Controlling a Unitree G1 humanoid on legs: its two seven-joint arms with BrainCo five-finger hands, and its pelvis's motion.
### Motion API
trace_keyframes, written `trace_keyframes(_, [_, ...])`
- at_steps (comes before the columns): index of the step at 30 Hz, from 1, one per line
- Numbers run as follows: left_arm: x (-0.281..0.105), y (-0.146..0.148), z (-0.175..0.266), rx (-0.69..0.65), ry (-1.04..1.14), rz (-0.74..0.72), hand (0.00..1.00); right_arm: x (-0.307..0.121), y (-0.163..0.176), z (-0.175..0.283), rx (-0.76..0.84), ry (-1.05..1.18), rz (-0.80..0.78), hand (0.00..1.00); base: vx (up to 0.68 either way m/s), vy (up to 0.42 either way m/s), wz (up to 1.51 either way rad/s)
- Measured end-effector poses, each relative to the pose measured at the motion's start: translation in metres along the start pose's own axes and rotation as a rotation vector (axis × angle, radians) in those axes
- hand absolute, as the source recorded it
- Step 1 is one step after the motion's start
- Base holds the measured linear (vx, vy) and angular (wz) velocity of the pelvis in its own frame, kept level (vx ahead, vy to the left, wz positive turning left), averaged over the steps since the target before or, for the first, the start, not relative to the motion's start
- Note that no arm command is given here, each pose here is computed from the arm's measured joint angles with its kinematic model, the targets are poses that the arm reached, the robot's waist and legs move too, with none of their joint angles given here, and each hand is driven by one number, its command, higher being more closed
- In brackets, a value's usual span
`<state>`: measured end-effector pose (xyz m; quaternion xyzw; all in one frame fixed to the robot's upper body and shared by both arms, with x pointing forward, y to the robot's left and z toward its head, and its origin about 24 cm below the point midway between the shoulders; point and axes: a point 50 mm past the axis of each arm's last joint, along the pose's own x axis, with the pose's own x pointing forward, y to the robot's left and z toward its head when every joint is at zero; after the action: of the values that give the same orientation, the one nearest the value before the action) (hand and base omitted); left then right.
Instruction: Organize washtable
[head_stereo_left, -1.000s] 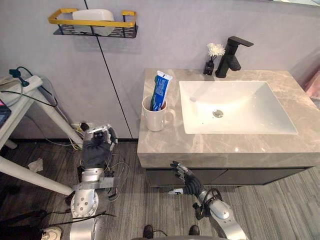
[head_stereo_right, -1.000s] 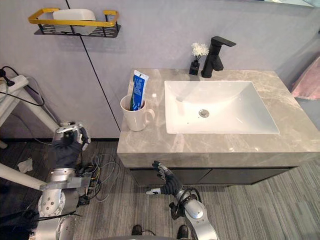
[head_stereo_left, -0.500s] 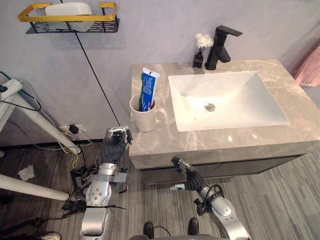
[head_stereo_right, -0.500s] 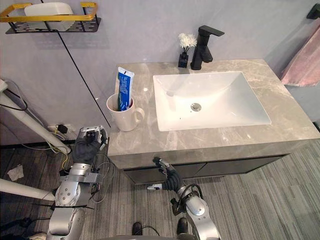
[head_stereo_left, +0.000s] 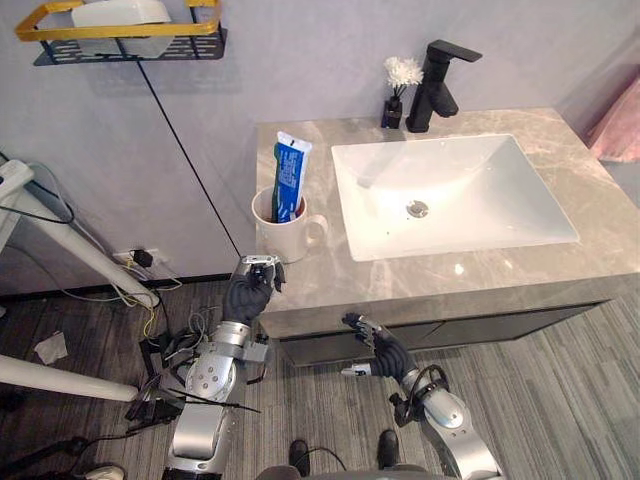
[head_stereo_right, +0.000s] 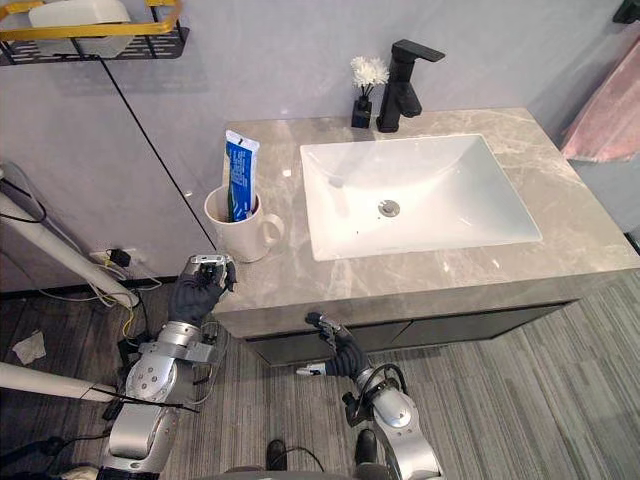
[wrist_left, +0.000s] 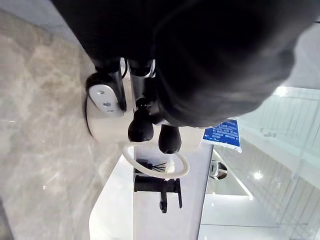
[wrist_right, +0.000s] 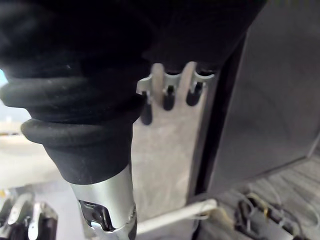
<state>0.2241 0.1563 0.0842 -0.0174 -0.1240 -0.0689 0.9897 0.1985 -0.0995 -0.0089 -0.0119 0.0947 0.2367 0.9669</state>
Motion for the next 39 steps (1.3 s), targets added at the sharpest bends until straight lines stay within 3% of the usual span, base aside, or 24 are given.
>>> trace_keyframes(39, [0.036,0.003,-0.004,0.138,0.019,-0.086,1.00,-0.001,-0.008,0.000,-0.005,0.005,-0.040,0.00,-0.01,-0.004,-0.01])
